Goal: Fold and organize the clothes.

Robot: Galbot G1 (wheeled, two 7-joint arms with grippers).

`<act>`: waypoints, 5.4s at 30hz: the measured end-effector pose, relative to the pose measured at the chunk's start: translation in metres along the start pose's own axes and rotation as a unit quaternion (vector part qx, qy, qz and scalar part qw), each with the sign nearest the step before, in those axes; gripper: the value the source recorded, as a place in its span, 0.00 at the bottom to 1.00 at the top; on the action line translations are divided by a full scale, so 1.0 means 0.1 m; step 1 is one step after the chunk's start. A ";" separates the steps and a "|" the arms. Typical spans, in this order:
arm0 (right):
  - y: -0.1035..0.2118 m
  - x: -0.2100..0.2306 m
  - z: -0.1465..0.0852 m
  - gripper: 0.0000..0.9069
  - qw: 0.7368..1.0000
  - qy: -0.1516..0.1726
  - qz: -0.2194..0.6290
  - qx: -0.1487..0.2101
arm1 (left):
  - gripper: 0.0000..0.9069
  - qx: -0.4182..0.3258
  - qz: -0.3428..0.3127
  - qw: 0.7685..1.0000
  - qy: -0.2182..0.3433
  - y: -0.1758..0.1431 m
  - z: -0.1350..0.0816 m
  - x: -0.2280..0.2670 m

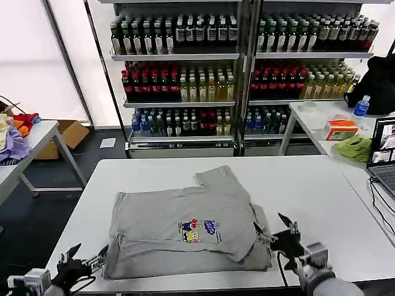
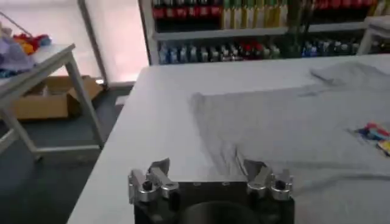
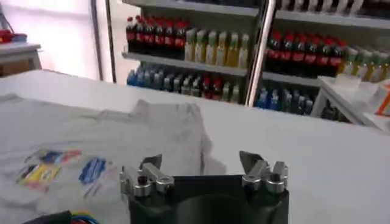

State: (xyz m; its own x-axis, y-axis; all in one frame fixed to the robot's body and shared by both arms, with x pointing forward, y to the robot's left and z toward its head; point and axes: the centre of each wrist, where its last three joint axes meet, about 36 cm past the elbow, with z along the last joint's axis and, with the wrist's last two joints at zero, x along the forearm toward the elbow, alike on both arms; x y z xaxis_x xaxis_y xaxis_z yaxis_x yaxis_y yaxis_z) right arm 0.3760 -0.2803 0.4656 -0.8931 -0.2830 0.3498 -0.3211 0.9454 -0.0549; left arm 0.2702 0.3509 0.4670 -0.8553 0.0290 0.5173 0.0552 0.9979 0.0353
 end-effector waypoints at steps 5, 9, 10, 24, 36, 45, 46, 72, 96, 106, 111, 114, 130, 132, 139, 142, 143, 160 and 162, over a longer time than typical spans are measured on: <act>-0.23 -0.57 -0.12 1.00 1.000 0.000 -0.030 0.000 | 1.00 -0.006 0.023 1.000 -0.017 0.15 -0.15 -0.35; -0.38 -1.06 -0.23 1.00 0.999 0.005 -0.051 0.003 | 1.00 -0.010 0.045 0.999 -0.028 0.24 -0.28 -0.66; -0.41 -1.18 -0.26 1.00 0.998 0.007 -0.054 0.003 | 1.00 -0.010 0.052 0.998 -0.031 0.27 -0.32 -0.75; -0.54 -2.44 -0.49 1.00 0.997 0.048 -0.053 0.004 | 1.00 -0.006 0.089 0.996 -0.021 0.51 -0.60 -1.80; -0.21 -2.97 -0.46 1.00 0.993 0.095 -0.063 -0.004 | 1.00 0.000 0.100 0.995 0.010 0.54 -0.61 -2.30; -0.05 -3.08 -0.40 0.00 0.991 0.113 -0.068 -0.011 | 0.47 0.004 0.097 0.995 0.021 0.60 -0.55 -2.45; -0.04 -3.08 -0.40 0.00 0.991 0.114 -0.068 -0.012 | 0.40 0.004 0.096 0.995 0.022 0.61 -0.54 -2.45; -0.11 -2.83 -0.39 0.00 0.990 0.102 -0.065 -0.067 | 0.01 0.007 0.098 0.995 0.017 0.60 -0.47 -2.40; -0.04 -1.45 -0.68 0.00 0.990 -0.020 -0.084 -0.111 | 0.01 -0.036 0.107 0.992 -0.053 0.44 -0.75 -1.50; 0.01 -0.76 -0.31 0.00 0.990 -0.008 -0.069 -0.123 | 0.01 -0.050 0.097 0.993 -0.035 0.44 -0.57 -1.12; 0.13 -0.44 -0.10 0.00 0.987 0.009 -0.071 -0.141 | 0.01 -0.057 0.089 0.994 -0.020 0.46 -0.41 -0.99; 0.25 -0.26 0.08 0.00 0.986 0.029 -0.071 -0.147 | 0.01 -0.065 0.089 0.994 -0.014 0.42 -0.29 -0.92; 0.22 0.20 0.29 1.00 0.994 0.002 -0.048 -0.096 | 1.00 -0.109 0.056 0.992 0.009 0.31 -0.06 -0.56; 0.15 0.23 0.28 1.00 0.995 -0.019 -0.038 -0.085 | 1.00 -0.118 0.045 0.992 0.005 0.32 -0.09 -0.50; -0.05 0.31 0.34 1.00 0.994 -0.082 -0.003 -0.067 | 1.00 -0.122 0.027 0.992 -0.021 0.19 -0.05 -0.33; -0.07 0.35 0.38 1.00 0.993 -0.097 0.004 -0.064 | 1.00 -0.107 0.018 0.994 -0.030 0.08 0.03 -0.32; -0.08 0.37 0.40 1.00 0.993 -0.101 0.006 -0.064 | 1.00 -0.099 0.015 0.994 -0.032 0.03 0.06 -0.32; -0.06 0.50 0.67 1.00 0.992 -0.117 0.013 -0.048 | 1.00 0.064 -0.102 0.992 -0.040 -0.71 0.55 -0.55; -0.06 0.51 0.67 1.00 0.992 -0.120 0.012 -0.048 | 0.93 0.074 -0.109 0.991 -0.037 -0.78 0.57 -0.55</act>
State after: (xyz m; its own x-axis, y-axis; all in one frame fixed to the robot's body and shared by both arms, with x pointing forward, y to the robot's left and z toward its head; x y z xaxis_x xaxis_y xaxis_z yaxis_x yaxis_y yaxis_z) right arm 0.3117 -0.3113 0.4206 -0.9533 -0.2787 0.1164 -0.2768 0.9604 0.0324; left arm 0.2838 0.2746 0.3866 -0.8744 -0.1898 0.4466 -0.2067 0.9783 0.0111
